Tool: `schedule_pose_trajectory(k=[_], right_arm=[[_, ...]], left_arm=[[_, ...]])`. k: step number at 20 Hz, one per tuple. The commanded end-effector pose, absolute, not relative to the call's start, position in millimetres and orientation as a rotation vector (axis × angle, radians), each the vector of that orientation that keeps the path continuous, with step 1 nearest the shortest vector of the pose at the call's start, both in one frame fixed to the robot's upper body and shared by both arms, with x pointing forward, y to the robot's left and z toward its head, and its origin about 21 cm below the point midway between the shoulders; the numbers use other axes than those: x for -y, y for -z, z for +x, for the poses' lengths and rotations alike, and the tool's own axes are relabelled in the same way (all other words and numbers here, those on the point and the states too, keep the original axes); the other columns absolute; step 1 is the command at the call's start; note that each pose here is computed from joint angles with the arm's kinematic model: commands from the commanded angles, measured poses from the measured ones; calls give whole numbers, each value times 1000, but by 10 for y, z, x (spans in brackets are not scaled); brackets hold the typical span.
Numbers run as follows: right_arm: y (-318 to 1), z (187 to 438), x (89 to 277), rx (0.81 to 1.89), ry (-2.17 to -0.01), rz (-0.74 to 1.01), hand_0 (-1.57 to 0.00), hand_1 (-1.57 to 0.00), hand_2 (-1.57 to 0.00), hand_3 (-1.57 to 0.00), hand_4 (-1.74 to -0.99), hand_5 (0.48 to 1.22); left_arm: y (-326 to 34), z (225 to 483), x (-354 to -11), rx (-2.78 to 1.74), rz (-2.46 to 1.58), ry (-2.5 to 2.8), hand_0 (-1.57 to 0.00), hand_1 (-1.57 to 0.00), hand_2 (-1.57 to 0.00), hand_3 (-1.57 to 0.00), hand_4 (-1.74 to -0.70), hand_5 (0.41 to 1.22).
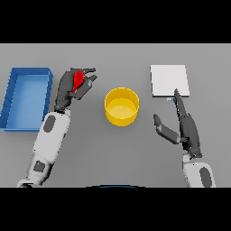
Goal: Pick up the red beaker and tilt it to pour out 1 green nut into yellow bowl. Pick up the yellow bowl and place it on the metallic measuring scale.
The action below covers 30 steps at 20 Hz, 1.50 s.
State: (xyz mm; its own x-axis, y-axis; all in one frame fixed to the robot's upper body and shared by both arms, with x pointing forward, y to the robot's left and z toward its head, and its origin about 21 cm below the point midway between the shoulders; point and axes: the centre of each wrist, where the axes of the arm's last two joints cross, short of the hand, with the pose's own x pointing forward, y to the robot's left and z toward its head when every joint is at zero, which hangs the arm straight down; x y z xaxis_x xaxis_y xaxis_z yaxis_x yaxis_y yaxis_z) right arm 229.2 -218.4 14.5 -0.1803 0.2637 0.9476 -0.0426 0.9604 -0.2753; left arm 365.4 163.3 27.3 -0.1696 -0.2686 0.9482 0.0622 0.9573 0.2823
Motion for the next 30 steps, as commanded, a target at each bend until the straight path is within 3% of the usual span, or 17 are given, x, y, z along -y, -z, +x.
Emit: schedule_pose_trajectory(k=[1, 11, 20, 23, 30], right_arm=[[-126, 2269, 2175, 1731, -274, -171, 1, 1, 1, 1, -1249, 679], [-175, 2238, 2185, 1716, -295, -184, 1, 1, 1, 1, -1251, 714], [-108, 2239, 2158, 1713, -291, -163, 1, 1, 1, 1, -1264, 717], [-124, 2224, 2132, 1728, -277, -164, 1, 1, 1, 1, -1258, 697], [-88, 2229, 2131, 1723, -243, -184, 1, 1, 1, 1, -1198, 650]], left_arm=[[-369, 3658, -1612, 1711, 187, 359, -1555, -1555, -1556, -1555, -1725, 1107], [-696, 3749, -1644, 1656, 397, 890, -1566, -1566, -1566, -1566, -1736, 1112], [-931, 3965, -1220, 1532, 775, 1634, -1570, -1570, -1570, -1570, -1740, 1193], [-997, 4036, -1091, 1444, 853, 1848, -1571, -1571, -1571, -1571, -1613, 1206], [-1113, 4088, -759, 1233, 952, 2228, -1571, -1571, -1571, -1571, -1709, 1218]])
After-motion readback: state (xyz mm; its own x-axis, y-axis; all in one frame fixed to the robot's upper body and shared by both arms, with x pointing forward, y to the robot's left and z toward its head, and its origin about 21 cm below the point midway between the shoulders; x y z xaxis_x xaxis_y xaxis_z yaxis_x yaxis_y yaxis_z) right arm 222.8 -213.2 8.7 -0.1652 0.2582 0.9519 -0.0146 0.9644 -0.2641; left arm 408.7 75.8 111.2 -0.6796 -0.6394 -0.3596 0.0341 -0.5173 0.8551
